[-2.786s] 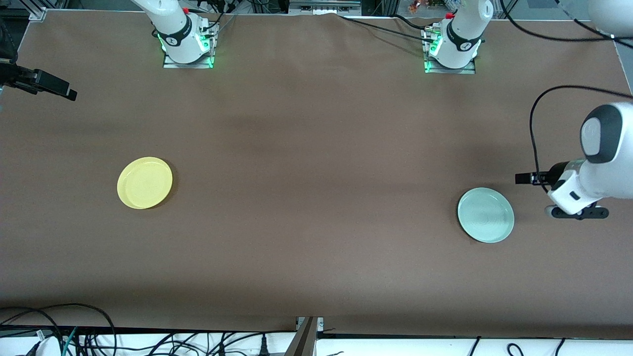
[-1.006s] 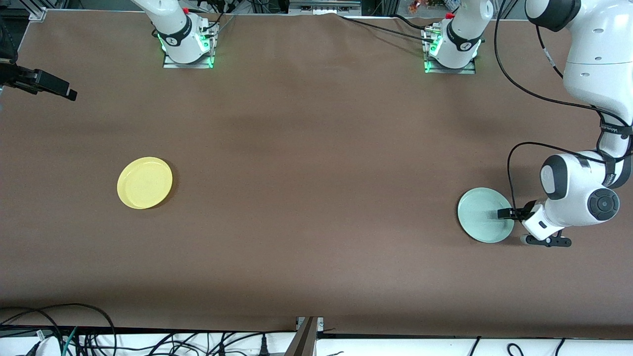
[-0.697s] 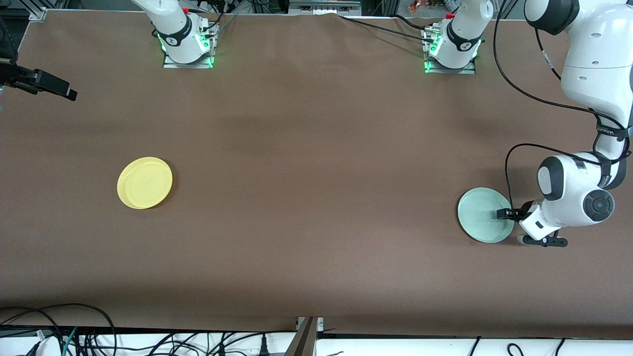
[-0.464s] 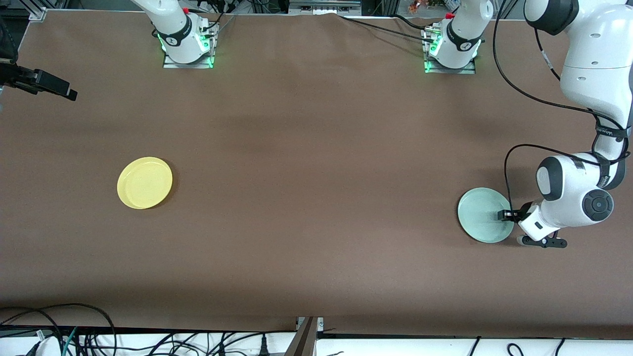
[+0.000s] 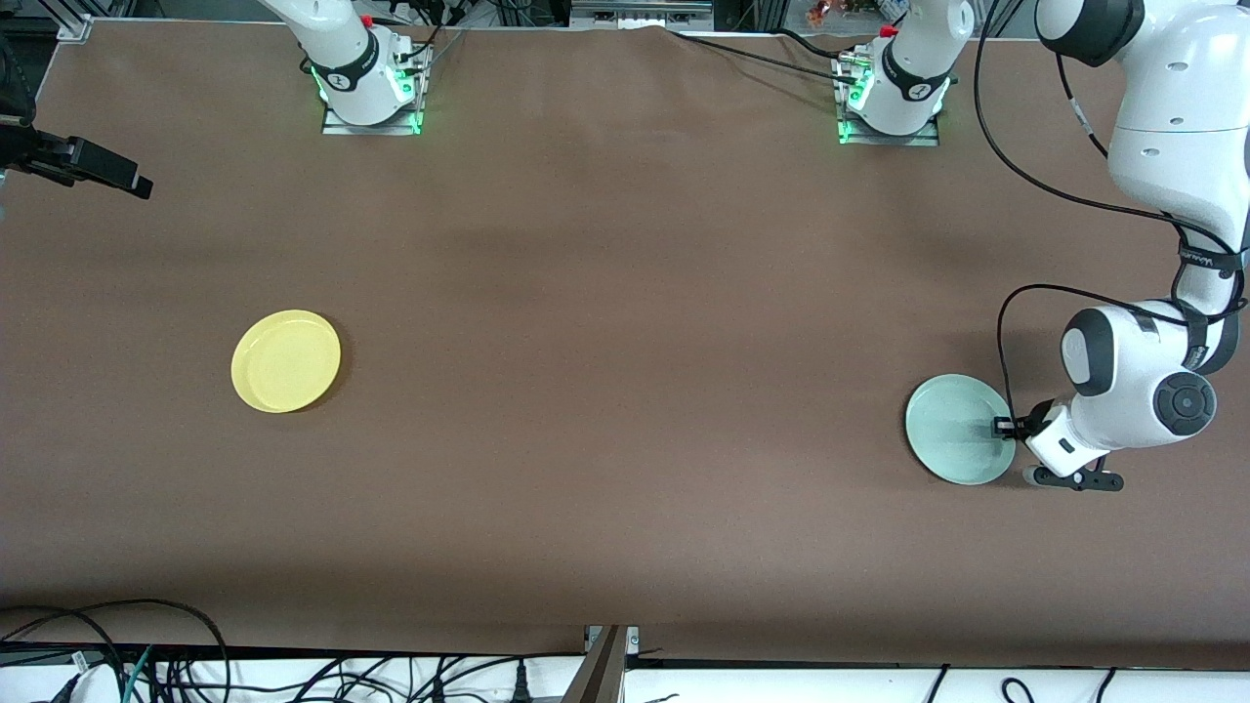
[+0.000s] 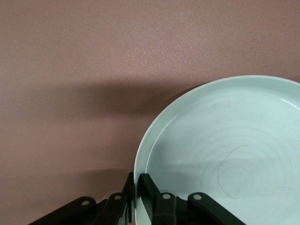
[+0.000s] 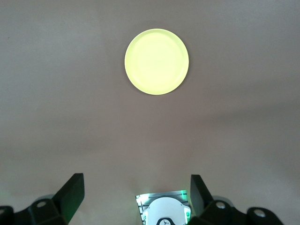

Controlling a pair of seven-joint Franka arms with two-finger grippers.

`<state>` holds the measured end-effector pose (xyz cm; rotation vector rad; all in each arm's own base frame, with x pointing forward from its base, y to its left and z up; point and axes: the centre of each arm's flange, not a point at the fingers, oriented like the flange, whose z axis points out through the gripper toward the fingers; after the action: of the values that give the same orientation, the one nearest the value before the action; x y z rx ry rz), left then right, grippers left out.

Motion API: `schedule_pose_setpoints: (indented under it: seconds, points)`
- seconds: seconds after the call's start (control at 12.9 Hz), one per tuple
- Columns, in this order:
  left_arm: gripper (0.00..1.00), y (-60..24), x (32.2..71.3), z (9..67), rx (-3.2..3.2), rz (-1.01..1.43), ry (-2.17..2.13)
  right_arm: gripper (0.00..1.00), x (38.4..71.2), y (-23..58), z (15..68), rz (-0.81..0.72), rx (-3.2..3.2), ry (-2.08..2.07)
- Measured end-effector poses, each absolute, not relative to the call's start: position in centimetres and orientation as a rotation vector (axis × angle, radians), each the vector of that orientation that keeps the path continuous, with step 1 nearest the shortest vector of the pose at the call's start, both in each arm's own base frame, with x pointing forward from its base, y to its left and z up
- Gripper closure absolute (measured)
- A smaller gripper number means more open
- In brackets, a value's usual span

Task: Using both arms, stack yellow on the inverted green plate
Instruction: 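Lift and flip the green plate with the left gripper toward the table middle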

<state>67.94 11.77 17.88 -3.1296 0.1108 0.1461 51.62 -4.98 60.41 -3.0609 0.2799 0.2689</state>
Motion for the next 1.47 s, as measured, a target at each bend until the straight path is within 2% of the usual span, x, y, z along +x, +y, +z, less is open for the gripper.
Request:
schedule_pose_setpoints:
  seconds: [0.31, 0.62, 1.16, 1.47]
  points:
    - [0.9, 10.8, 69.0, 20.0, -3.132, 0.082, 0.157, 0.0, 51.6, -5.0, 60.4, 0.269, -3.061, 0.279]
    - [0.92, 7.3, 70.6, 25.9, -3.121, -0.047, 0.236, 0.0, 51.6, -4.9, 60.4, 0.269, -3.062, 0.277]
    - [0.92, -3.7, 73.0, 36.5, -2.967, -0.075, 0.511, 0.0, 51.6, -4.9, 60.4, 0.269, -3.062, 0.276]
    - [0.92, -12.1, 72.9, 39.7, -2.79, -0.151, 0.652, 0.0, 51.6, -4.9, 60.4, 0.269, -3.062, 0.276]
